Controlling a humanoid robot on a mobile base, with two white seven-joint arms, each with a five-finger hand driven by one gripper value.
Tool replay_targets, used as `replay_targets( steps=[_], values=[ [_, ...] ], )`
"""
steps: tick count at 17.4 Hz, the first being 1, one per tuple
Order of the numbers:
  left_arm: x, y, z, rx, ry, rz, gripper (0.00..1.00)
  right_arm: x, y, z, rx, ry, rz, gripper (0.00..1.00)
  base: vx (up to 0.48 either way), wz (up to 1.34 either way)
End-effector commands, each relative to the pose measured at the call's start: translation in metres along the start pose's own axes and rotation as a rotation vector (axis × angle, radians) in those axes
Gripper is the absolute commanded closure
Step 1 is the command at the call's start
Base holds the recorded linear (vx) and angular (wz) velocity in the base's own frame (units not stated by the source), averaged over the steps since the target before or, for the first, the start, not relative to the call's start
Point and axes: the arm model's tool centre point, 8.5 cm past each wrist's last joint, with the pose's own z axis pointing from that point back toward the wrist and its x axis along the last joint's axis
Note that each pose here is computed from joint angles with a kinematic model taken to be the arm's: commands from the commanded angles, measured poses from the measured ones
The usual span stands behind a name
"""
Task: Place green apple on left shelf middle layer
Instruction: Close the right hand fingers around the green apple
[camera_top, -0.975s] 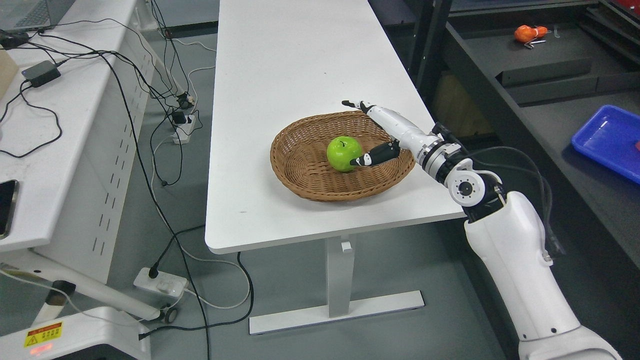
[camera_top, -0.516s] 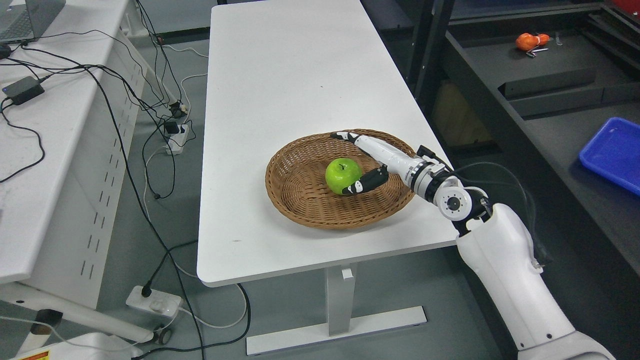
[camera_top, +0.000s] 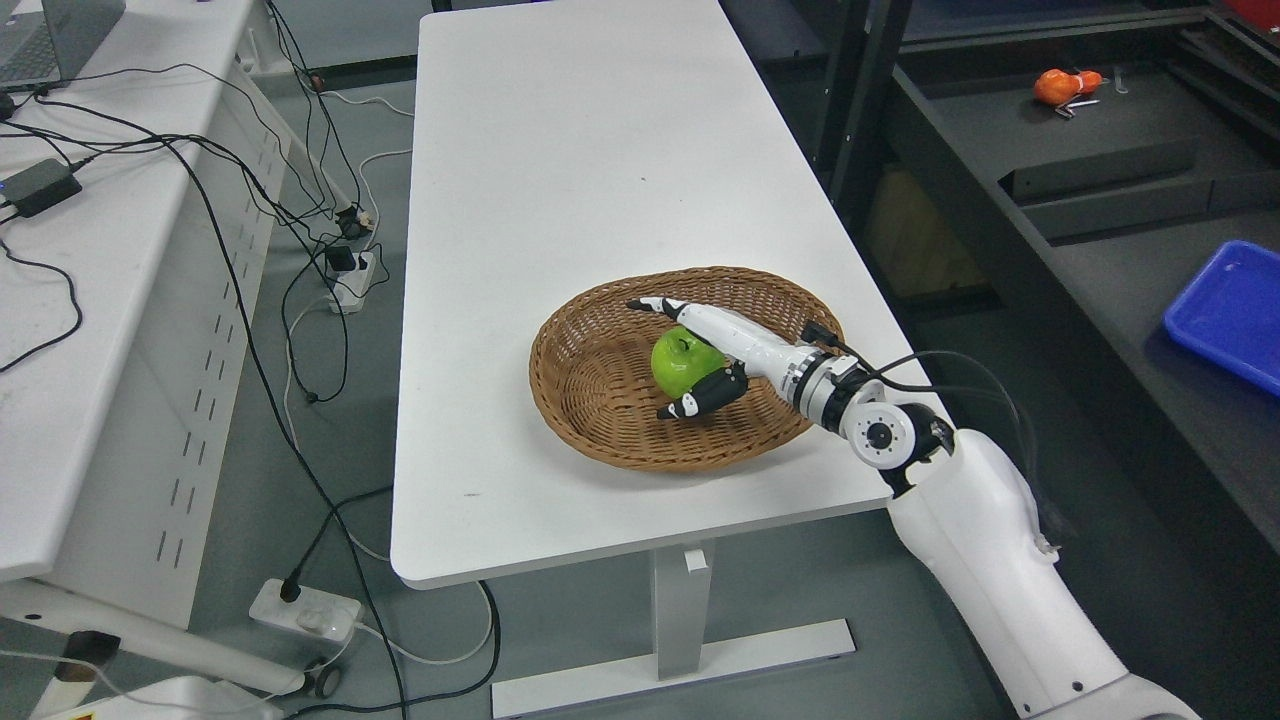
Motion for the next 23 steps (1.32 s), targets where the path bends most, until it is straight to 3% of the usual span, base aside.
replay_targets(
  steps=[1,14,21,23],
  values=[
    [0.0,0.011,0.002,0.018,0.0,-0.001,0.0,0.019,0.015,-0.018,-0.002,-0.024,-0.011,0.03,0.023,0.0],
    [0.0,0.011,0.002,0.018,0.002,-0.001,0.0,-0.017,0.004,0.003,-0.013,0.054,0.119,0.12,0.001,0.0],
    [0.0,0.011,0.002,0.018,0.0,-0.001,0.0,-0.024,0.002,0.006,-0.021,0.084,0.146,0.27,0.003,0.0],
    [0.0,0.011,0.002,0.018,0.0,-0.001,0.0,-0.025,0.002,0.007,-0.02,0.087,0.152,0.39,0.0,0.0]
  ],
)
